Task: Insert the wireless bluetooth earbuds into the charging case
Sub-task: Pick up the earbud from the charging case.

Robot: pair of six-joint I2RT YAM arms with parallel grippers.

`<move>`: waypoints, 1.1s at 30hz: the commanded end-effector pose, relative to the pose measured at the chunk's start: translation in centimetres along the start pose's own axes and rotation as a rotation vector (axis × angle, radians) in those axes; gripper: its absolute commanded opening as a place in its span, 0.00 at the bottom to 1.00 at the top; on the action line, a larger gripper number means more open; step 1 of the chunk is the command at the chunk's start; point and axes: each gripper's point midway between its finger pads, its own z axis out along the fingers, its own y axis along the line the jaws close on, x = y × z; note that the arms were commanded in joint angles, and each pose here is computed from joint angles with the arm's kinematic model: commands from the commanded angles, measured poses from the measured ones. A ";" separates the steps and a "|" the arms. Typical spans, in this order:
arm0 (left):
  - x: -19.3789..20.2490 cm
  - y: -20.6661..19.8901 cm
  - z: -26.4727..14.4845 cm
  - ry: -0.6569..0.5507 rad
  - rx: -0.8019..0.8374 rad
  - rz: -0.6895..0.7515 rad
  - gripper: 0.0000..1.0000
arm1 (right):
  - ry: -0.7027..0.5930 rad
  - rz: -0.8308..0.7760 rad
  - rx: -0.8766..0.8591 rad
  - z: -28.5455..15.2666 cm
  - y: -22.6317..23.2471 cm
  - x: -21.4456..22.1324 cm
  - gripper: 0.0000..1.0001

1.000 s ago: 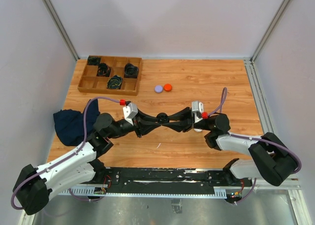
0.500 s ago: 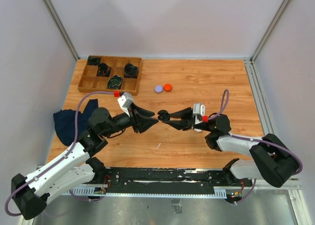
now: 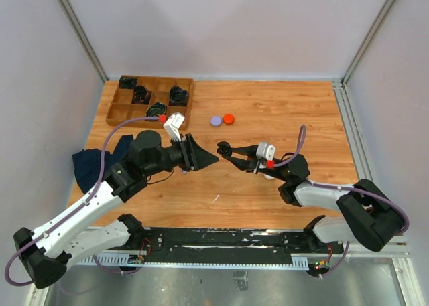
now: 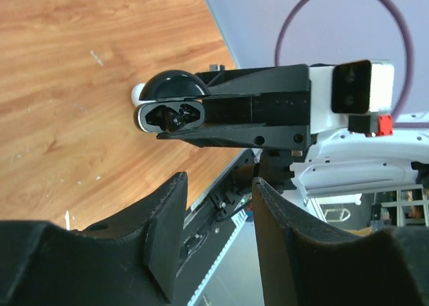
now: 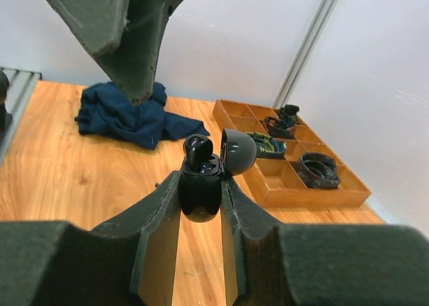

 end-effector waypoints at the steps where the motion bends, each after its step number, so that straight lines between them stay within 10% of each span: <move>1: -0.2 0.1 0.5 0.011 -0.051 -0.098 0.47 | 0.022 -0.116 0.033 0.3 -0.2 0.0 0.10; 33: -0.3 4.1 3.3 -0.016 -0.231 -0.190 0.39 | 0.132 -0.350 0.031 1.1 1.7 0.7 0.10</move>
